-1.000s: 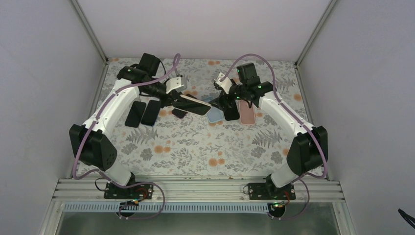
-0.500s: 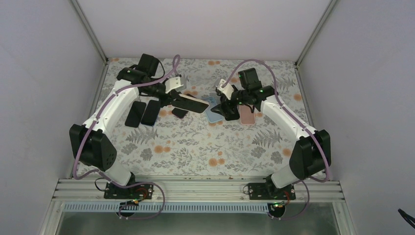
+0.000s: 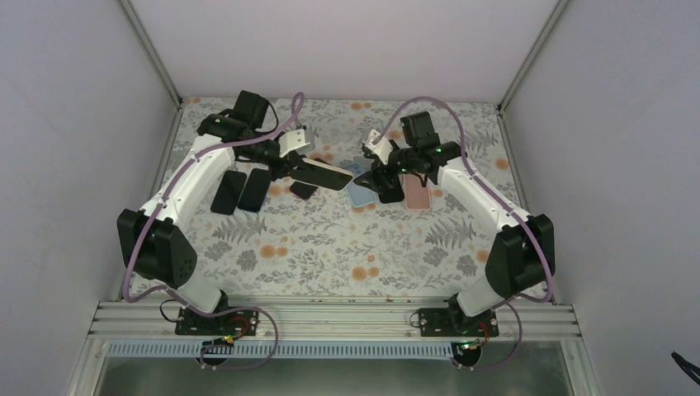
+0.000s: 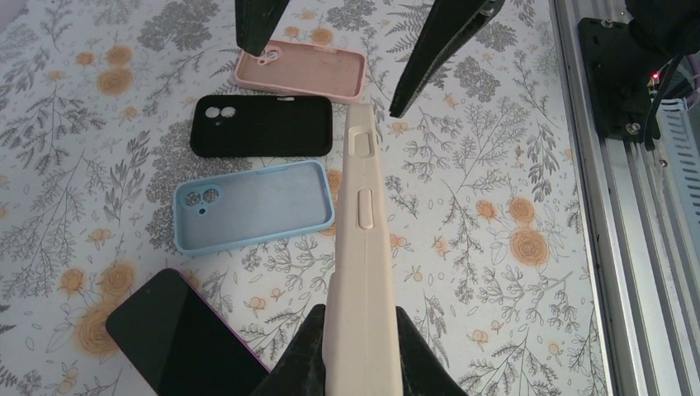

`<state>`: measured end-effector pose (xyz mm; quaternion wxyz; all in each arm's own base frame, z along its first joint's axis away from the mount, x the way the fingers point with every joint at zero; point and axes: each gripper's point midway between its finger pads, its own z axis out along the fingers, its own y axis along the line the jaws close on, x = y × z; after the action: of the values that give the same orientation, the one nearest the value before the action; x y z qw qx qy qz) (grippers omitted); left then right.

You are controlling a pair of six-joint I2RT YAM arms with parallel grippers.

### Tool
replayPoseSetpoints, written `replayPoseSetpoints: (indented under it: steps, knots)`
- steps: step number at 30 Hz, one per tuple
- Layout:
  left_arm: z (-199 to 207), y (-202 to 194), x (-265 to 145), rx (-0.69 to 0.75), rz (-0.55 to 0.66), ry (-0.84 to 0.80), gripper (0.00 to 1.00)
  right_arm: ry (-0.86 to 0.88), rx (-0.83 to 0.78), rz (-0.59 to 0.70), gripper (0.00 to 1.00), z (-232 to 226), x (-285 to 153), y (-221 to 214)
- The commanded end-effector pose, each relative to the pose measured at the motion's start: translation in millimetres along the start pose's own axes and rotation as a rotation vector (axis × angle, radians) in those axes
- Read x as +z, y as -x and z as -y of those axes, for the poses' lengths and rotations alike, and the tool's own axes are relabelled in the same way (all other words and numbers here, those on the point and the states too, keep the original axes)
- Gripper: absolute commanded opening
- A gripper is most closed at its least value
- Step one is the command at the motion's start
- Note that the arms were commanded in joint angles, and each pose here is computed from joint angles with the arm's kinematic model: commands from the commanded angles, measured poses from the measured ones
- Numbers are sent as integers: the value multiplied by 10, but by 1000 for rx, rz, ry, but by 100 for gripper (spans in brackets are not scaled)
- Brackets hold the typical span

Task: Take the phone out of the phone case
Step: Remove the phone case from the phone.

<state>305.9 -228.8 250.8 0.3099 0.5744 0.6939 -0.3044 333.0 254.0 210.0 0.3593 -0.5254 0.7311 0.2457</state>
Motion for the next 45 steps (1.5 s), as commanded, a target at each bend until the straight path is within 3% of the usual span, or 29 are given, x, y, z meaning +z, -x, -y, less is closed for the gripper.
replayPoseSetpoints:
  steps: [1, 45]
  knots:
    - [87, 210, -88, 43, 80, -13, 2, 0, -12, 52, 88, 78, 3, 194]
    - [337, 226, -117, 67, 82, -97, 2, -144, -55, 16, 85, 866, 45, 257]
